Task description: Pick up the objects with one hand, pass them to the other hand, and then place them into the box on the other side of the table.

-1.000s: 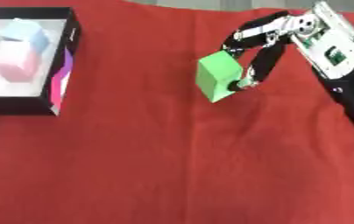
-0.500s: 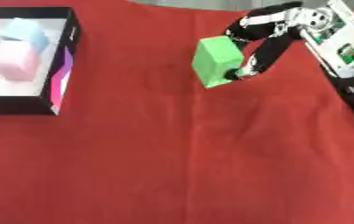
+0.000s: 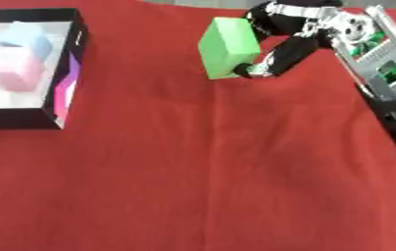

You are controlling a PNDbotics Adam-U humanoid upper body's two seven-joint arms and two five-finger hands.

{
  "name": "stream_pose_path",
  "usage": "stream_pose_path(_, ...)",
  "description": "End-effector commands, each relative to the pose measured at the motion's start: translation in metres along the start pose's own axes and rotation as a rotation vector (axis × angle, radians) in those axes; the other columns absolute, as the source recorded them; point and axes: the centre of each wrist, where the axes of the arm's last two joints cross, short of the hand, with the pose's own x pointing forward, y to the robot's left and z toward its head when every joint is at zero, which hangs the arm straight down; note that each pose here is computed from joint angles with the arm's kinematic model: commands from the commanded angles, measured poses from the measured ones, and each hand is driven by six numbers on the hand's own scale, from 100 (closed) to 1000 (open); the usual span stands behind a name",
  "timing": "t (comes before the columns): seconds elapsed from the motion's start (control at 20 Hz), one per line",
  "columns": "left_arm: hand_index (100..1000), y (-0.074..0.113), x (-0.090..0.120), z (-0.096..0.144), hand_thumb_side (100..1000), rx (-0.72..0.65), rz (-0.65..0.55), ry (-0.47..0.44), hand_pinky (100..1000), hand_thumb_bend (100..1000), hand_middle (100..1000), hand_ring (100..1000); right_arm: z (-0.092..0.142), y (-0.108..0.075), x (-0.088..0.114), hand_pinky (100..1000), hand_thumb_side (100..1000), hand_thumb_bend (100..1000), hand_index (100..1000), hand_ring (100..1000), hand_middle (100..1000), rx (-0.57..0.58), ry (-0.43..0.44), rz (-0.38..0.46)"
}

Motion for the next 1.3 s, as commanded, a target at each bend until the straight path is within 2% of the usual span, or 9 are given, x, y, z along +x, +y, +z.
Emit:
stream_pose_path(0.05, 681, 0.015, 0.012, -0.004, 877, 0.03, -0.036, -0.043, 755, 100, 659, 765, -0.001, 0.002, 0.014, 851, 100, 100, 482, 687, 464, -0.107, -0.042, 0.002)
stream_pose_path(0.25, 683, 0.017, 0.019, -0.005, 871, 0.026, -0.055, -0.066, 755, 100, 661, 766, -0.007, 0.024, 0.018, 847, 100, 100, 480, 683, 460, -0.196, -0.083, -0.07)
stream_pose_path(0.6, 686, 0.02, 0.026, -0.007, 863, 0.013, -0.102, -0.091, 754, 100, 664, 767, -0.014, 0.051, 0.025, 825, 100, 100, 480, 680, 460, -0.279, -0.134, -0.165)
stream_pose_path(0.85, 689, 0.02, 0.029, -0.007, 859, -0.001, -0.127, -0.104, 753, 100, 665, 768, -0.019, 0.066, 0.024, 823, 100, 100, 481, 678, 460, -0.31, -0.157, -0.232)
stream_pose_path(1.3, 705, 0.019, 0.045, -0.007, 821, -0.089, -0.231, -0.17, 752, 100, 676, 772, -0.03, 0.092, 0.024, 820, 146, 100, 481, 674, 460, -0.294, -0.195, -0.294)
